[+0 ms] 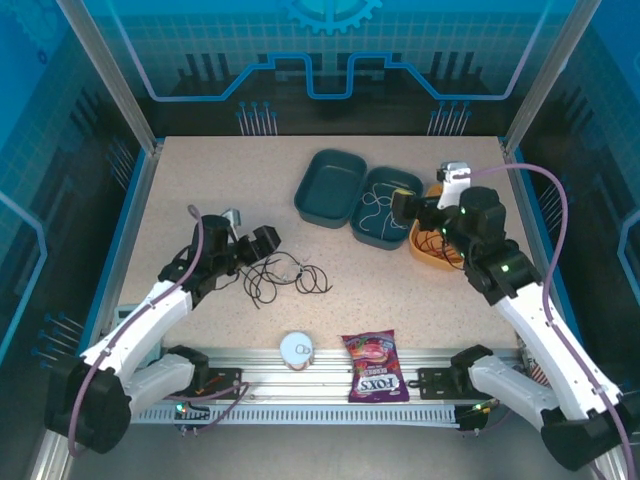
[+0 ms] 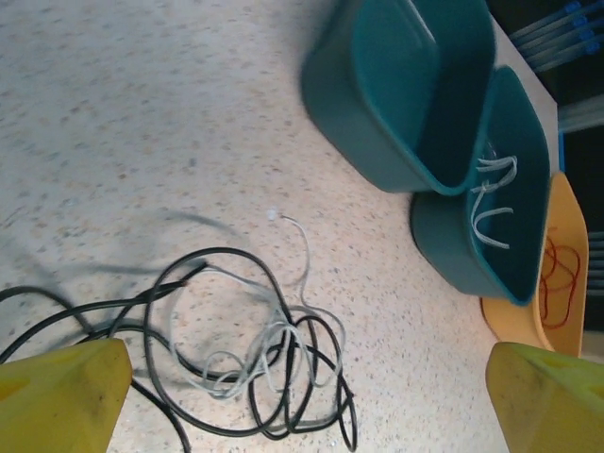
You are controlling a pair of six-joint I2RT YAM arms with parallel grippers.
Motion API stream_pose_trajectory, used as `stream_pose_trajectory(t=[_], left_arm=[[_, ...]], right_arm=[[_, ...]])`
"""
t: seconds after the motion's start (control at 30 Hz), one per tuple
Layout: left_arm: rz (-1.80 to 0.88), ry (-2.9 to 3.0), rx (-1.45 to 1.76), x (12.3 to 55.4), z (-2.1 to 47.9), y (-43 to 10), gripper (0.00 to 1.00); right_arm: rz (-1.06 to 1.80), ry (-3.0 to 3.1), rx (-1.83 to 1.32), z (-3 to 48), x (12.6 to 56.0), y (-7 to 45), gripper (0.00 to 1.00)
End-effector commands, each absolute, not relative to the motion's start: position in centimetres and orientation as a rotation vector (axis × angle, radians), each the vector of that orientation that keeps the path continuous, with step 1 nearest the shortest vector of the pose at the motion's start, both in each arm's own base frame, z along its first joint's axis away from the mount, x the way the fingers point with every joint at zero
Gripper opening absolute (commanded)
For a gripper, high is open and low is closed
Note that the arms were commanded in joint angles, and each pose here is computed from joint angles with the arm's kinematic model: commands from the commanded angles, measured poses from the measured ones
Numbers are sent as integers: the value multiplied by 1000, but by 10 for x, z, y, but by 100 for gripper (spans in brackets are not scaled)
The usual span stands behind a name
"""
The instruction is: Untangle the cables
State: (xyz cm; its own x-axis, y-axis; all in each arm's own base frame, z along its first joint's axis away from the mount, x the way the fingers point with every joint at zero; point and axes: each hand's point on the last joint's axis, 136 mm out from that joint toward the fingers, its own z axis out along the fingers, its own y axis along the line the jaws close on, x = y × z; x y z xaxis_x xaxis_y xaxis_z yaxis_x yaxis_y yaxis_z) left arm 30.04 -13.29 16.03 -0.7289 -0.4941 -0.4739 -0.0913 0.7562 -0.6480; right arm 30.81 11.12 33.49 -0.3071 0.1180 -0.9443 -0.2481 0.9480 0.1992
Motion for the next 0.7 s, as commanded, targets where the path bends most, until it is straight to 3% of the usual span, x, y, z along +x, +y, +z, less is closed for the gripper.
stream_pose_trajectory(t=[0.0, 0.33, 0.47, 0.67], left_arm=[[-718, 2350, -275, 300, 167, -148, 94], [-586, 2546, -40, 302, 142, -199, 72], [-537, 2612, -19, 304, 121, -211, 55], [-391, 2713, 26, 312, 91, -210, 44]], right_arm=[[413, 1684, -128, 353, 300, 113, 100], [324, 1907, -108, 320, 311, 108, 100], [295, 2027, -86, 294, 322, 110, 100], [165, 2134, -110, 255, 329, 117, 100]])
